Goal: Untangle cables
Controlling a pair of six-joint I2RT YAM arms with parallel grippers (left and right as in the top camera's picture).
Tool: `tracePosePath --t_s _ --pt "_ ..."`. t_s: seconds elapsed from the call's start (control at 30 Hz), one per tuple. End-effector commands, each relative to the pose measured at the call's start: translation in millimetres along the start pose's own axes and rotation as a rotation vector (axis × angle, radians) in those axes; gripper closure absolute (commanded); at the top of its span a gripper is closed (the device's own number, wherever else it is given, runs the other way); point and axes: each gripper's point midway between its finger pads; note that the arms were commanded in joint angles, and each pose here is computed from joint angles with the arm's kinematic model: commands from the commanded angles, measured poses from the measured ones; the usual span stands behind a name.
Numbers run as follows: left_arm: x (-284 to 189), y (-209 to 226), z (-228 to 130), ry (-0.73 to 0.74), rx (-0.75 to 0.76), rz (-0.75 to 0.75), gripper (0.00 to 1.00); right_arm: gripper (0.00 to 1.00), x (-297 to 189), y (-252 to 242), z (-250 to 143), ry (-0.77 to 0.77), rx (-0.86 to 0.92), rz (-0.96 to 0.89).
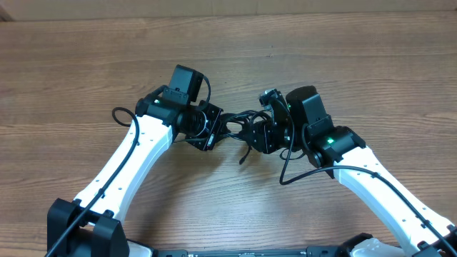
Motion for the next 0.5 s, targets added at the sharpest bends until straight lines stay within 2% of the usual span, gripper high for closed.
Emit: tracePosePath --t_s 0.0,0.13,0.33,0.47 --pt "-11.9 -11.6 -16.4 0.056 0.01 -0.046 0.96 0.69 -1.6 6.3 9.4 -0.019 -0.017 0.014" --pt "-11.9 -11.7 -16.4 0.056 0.011 -0.047 0.96 0.75 -1.6 5.9 7.6 -0.012 -0.013 0.012" --pt "-12.1 -11.6 -19.1 0.071 0.011 -0.046 0.96 0.77 -1.6 5.9 8.0 -0.014 -0.015 0.012" --pt "-12.2 -11.6 -19.1 0.072 0.011 -0.047 0.96 0.84 -1.6 5.8 7.5 -0.012 -0.013 0.012"
Point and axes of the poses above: each gripper's point midway between its finger pads, its own x axis out along the fingers, its own y axis along the line the jaws close on, z = x × y, and after that the axes turned 5 degrees about -x, right-handed
